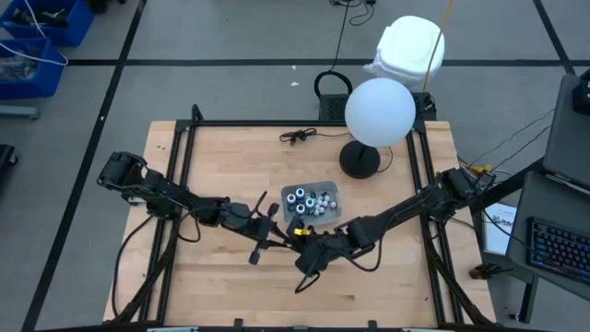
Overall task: Pick & Place food coloring
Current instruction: Put the small yellow food coloring bottle into the gray bin
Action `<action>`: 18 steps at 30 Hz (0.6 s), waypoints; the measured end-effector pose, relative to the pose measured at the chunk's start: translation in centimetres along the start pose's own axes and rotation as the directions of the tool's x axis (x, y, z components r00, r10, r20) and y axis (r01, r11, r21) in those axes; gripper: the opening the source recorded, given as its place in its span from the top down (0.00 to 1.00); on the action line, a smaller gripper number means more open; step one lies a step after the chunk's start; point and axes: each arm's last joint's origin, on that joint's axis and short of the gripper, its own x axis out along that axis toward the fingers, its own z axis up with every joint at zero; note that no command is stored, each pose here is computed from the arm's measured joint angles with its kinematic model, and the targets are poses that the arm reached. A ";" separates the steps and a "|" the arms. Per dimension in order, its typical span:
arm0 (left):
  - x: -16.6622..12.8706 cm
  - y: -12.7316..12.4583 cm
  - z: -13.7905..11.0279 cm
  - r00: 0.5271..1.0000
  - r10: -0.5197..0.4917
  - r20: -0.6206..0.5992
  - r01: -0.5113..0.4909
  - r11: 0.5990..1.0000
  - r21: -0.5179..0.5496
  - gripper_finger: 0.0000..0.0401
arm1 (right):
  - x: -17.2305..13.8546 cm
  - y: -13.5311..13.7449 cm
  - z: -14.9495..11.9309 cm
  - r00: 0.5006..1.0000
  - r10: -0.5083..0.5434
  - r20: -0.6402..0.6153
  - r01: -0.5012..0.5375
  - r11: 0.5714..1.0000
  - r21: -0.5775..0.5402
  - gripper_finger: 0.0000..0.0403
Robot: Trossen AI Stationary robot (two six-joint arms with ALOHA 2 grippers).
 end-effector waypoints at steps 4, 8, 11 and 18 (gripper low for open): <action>0.0 0.2 -0.1 1.000 0.006 -0.010 -0.006 1.000 0.000 0.85 | 0.7 -0.1 -0.5 1.000 0.004 -0.019 -0.004 1.000 0.003 0.72; 0.0 0.4 -0.4 0.999 0.017 -0.032 -0.017 1.000 -0.002 0.85 | 1.3 0.0 -0.8 0.999 0.010 -0.035 -0.011 1.000 -0.003 0.72; 0.0 0.5 -0.4 0.999 0.011 -0.037 -0.011 1.000 -0.003 0.85 | 1.4 0.1 -0.8 0.999 0.002 -0.037 -0.004 0.999 -0.037 0.72; 0.0 0.4 -0.5 0.999 0.006 -0.042 -0.006 1.000 -0.005 0.85 | 1.4 0.1 -0.7 1.000 0.000 -0.029 0.000 1.000 -0.023 0.83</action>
